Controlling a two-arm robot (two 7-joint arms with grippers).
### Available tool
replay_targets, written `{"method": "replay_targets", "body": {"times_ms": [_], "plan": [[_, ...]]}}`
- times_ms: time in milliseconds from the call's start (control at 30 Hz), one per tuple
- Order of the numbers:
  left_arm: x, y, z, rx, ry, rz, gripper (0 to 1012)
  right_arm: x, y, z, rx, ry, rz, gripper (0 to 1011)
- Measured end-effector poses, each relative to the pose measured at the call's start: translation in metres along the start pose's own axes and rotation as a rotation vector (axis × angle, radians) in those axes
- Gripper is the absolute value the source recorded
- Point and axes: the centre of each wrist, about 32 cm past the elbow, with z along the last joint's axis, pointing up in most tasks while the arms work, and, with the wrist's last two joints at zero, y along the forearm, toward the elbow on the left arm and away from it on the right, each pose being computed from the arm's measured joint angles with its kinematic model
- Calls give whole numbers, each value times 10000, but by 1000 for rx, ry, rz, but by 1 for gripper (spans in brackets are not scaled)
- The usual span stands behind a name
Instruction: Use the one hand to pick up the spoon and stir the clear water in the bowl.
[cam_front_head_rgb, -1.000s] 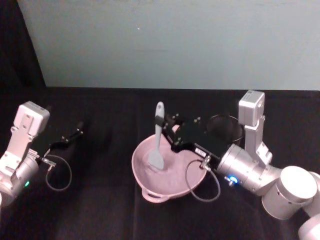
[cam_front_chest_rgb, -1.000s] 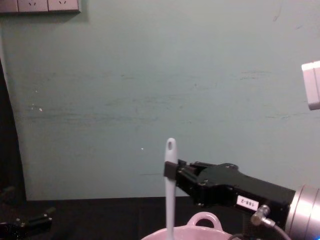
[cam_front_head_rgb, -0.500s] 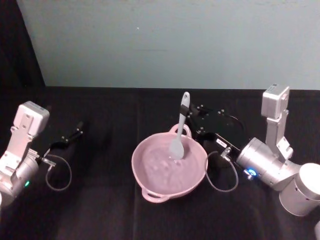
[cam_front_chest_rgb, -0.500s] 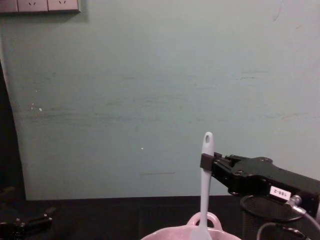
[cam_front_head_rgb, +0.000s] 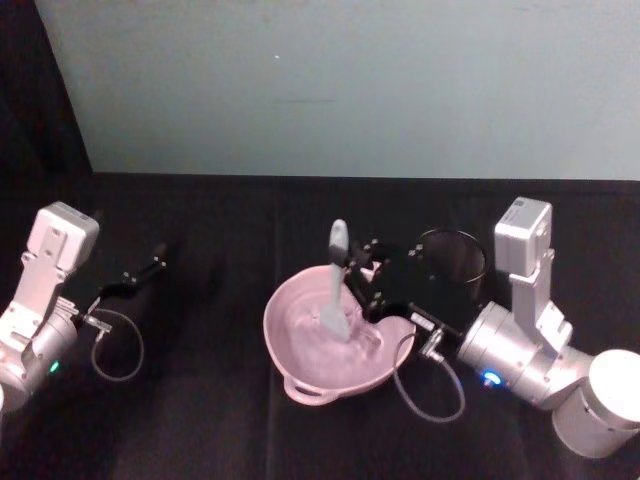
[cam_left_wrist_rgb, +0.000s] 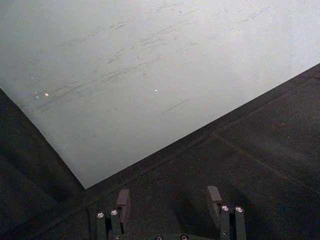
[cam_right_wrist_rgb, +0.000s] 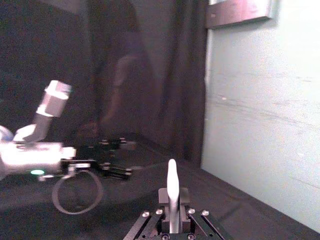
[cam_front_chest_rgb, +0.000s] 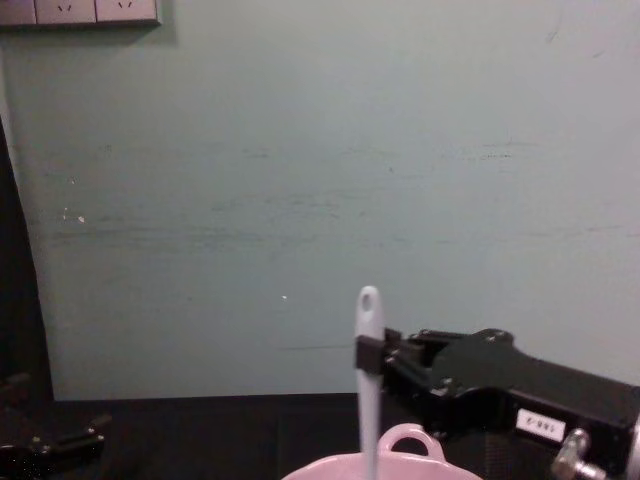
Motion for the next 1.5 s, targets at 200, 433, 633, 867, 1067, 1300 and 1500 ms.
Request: {"method": "replay_targets", "body": {"times_ms": [200,433,633,867,1067,1300,1500], "plan": [[0,0,0,0,0,0,1005,-179,44,22,29,17,64,119],[0,0,0,0,0,0,1005,-217,60,130,76,24,67,119],[0,0,0,0,0,0,1005,-166,43,275,105,3,50,118],[0,0,0,0,0,0,1005,-57,10,524,144,-45,26,118],[0,0,0,0,0,0,1005,43,-67,699,157,-78,-4,118],[0,0,0,0,0,0,1005,316,-259,939,119,-92,-87,119],[0,0,0,0,0,0,1005,563,-394,1082,67,-97,-147,119]]}}
